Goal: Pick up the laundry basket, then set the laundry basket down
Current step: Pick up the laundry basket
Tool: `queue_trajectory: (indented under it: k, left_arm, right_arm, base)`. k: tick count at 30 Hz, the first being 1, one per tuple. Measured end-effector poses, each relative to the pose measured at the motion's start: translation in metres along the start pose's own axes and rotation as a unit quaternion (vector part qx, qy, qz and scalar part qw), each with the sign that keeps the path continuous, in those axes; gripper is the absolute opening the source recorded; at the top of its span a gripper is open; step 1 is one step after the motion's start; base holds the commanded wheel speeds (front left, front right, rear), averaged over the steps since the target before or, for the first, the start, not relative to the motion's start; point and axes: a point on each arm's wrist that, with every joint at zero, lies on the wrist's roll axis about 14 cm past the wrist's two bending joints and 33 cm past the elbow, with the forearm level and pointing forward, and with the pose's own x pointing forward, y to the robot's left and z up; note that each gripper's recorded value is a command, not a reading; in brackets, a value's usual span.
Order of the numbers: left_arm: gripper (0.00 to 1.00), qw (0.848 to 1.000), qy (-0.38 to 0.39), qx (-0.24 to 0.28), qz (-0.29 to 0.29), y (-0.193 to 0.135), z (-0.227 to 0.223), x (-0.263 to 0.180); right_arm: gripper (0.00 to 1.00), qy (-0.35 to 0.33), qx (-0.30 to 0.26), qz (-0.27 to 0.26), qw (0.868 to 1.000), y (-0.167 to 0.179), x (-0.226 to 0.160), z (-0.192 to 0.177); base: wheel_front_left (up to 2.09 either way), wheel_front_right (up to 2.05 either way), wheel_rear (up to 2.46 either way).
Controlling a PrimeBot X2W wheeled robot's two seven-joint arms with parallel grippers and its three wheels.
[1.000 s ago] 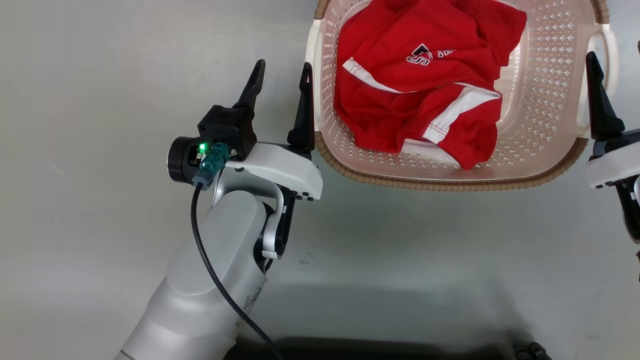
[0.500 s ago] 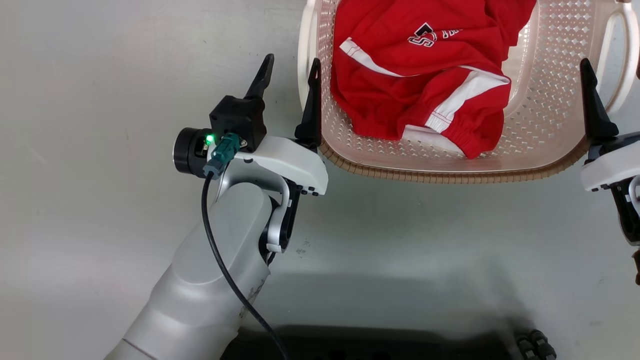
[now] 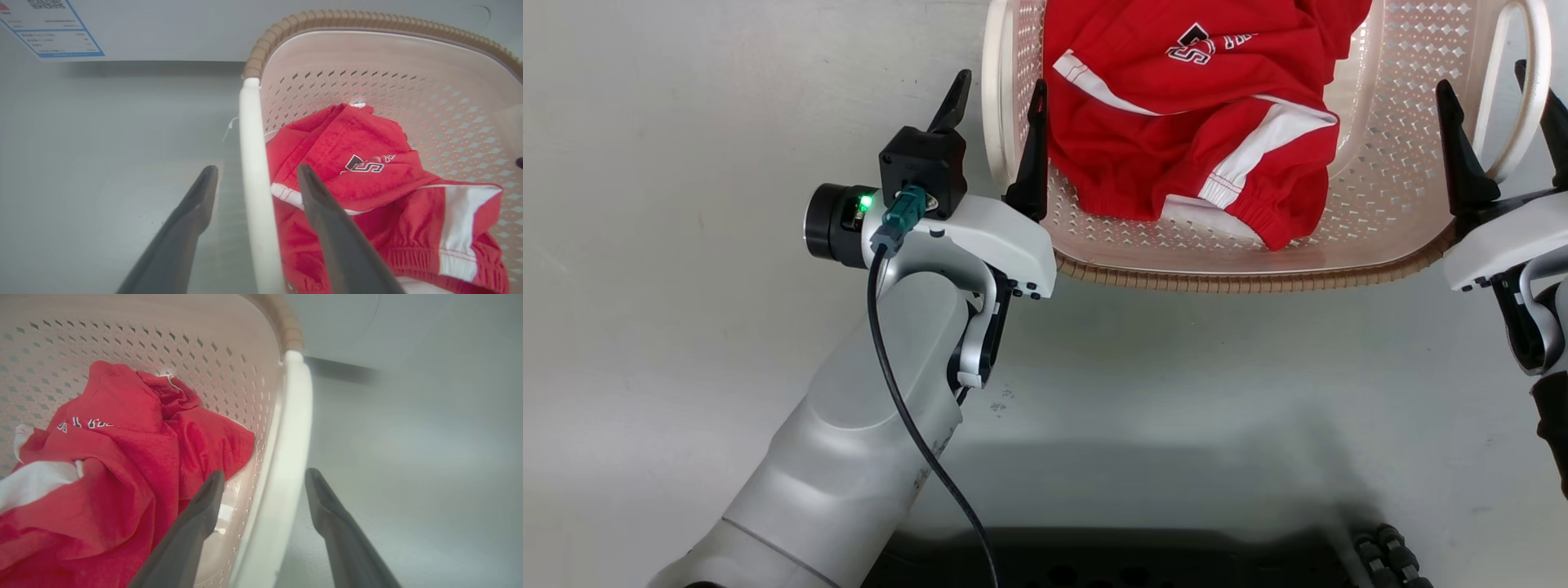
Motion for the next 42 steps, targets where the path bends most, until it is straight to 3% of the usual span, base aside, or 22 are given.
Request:
queue_trajectory:
  k: [17, 18, 19, 20, 21, 42]
  left_arm:
    - [1.00, 0.999, 0.030, 0.022, -0.004, -0.001, -0.007, 0.004]
    - [1.00, 0.999, 0.030, 0.024, -0.005, -0.001, -0.007, 0.004]
    - [0.73, 0.999, 0.031, 0.025, -0.006, -0.002, -0.007, 0.005]
    - [0.18, 0.999, 0.030, 0.024, -0.006, -0.002, -0.006, 0.006]
    - [0.00, 0.999, 0.030, 0.022, -0.006, -0.002, -0.006, 0.006]
    - [0.00, 0.999, 0.030, 0.036, 0.008, -0.004, 0.017, -0.017]
  right_arm:
    - [1.00, 0.013, -0.001, 0.015, 1.000, 0.010, 0.006, 0.003]
    - [0.74, 0.018, -0.002, 0.017, 1.000, 0.011, 0.006, 0.000]
    - [0.10, 0.023, 0.000, 0.018, 1.000, 0.012, 0.005, -0.004]
    - [0.00, 0.026, 0.001, 0.018, 0.999, 0.012, 0.005, -0.005]
    - [0.00, 0.028, -0.001, 0.019, 0.999, 0.013, 0.006, -0.006]
    - [0.00, 0.050, -0.023, 0.053, 0.997, 0.043, -0.005, 0.006]
  base:
    - [0.00, 0.00, 0.00]
    - [0.00, 0.00, 0.00]
    - [0.00, 0.00, 0.00]
    - [0.00, 0.00, 0.00]
    - [0.00, 0.00, 0.00]
    - [0.00, 0.00, 0.00]
